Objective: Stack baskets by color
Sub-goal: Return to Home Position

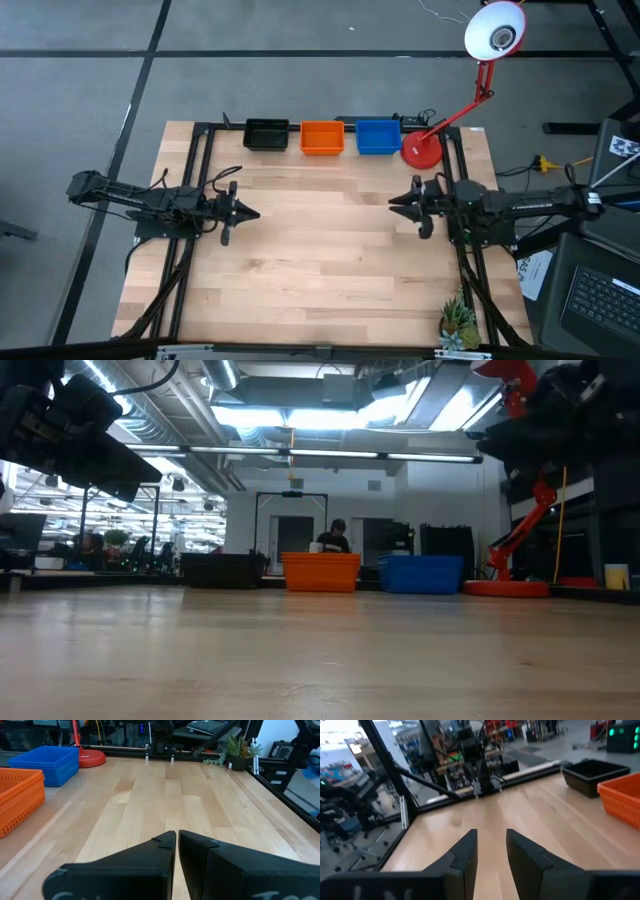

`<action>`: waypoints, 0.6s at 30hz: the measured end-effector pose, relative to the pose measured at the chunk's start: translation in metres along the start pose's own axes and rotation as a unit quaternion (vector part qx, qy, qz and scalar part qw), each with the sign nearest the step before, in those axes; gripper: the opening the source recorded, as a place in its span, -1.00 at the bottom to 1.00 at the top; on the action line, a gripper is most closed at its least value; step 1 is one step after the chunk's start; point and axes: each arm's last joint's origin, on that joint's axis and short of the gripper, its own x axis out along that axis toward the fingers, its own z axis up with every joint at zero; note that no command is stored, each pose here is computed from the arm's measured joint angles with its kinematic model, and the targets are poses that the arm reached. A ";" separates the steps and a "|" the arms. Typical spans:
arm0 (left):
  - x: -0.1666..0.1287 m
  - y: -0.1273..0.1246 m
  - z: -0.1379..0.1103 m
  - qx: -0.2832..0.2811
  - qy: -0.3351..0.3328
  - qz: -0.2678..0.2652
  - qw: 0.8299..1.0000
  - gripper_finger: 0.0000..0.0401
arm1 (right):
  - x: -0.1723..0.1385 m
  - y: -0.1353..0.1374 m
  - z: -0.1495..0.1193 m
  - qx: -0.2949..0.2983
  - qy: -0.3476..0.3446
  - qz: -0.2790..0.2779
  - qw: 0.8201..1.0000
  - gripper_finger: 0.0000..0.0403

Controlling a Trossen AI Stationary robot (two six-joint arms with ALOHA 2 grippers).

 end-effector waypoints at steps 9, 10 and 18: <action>0.000 0.000 0.000 0.000 0.000 0.000 1.000 -0.93 | -0.017 0.001 0.002 -0.003 -0.054 0.017 0.998 -0.49; 0.000 0.000 0.000 0.000 0.000 0.000 1.000 -0.93 | -0.018 0.001 0.002 -0.003 -0.058 0.018 0.998 -0.49; 0.000 0.000 0.000 0.000 0.000 0.000 1.000 -0.93 | -0.026 0.004 0.009 -0.010 -0.097 0.037 0.995 -0.49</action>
